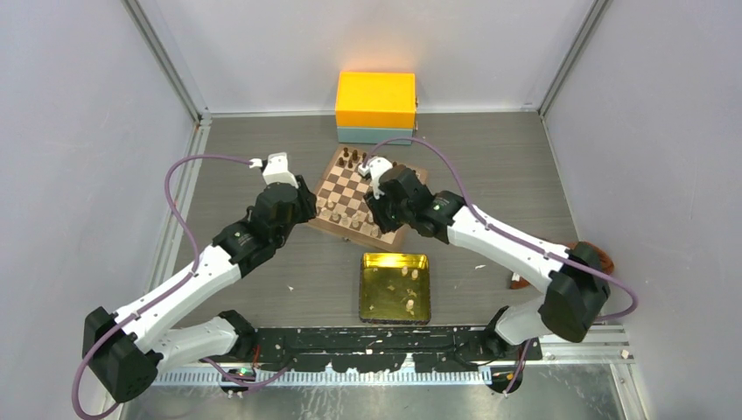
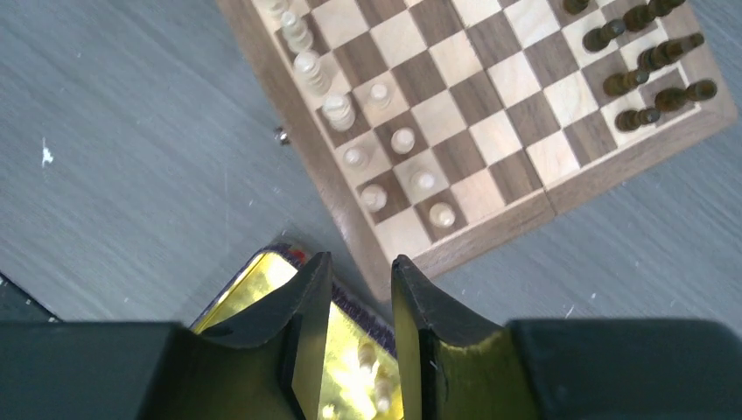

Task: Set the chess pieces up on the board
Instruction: Pick up the chess piece from the storage box.

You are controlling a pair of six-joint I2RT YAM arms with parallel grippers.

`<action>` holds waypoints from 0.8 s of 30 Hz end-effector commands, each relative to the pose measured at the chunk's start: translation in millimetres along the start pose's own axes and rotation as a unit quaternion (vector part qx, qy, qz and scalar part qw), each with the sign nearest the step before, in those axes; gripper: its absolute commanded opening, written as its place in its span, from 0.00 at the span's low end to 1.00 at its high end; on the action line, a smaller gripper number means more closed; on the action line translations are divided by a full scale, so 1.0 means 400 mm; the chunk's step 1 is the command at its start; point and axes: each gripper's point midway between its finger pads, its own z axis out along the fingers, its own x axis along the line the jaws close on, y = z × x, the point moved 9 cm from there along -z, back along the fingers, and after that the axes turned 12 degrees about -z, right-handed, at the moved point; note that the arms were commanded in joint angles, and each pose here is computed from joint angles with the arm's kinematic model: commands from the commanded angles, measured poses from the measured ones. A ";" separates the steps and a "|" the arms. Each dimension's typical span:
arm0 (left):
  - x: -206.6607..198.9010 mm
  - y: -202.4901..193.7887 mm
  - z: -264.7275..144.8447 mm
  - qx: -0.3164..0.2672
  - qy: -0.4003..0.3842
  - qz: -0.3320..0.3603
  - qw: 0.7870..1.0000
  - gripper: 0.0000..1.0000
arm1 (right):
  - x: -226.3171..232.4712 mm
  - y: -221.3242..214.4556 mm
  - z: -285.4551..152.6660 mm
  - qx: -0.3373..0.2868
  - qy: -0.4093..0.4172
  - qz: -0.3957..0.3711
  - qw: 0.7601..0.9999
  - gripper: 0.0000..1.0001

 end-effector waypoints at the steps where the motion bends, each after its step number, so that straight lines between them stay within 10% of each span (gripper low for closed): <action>1: -0.019 0.011 0.001 -0.009 -0.014 -0.015 1.000 0.32 | 0.053 -0.021 -0.071 0.013 -0.052 0.010 0.999 0.37; 24: -0.020 -0.015 0.017 0.016 -0.018 -0.012 1.000 0.32 | 0.277 -0.289 -0.168 0.037 -0.182 0.253 0.949 0.38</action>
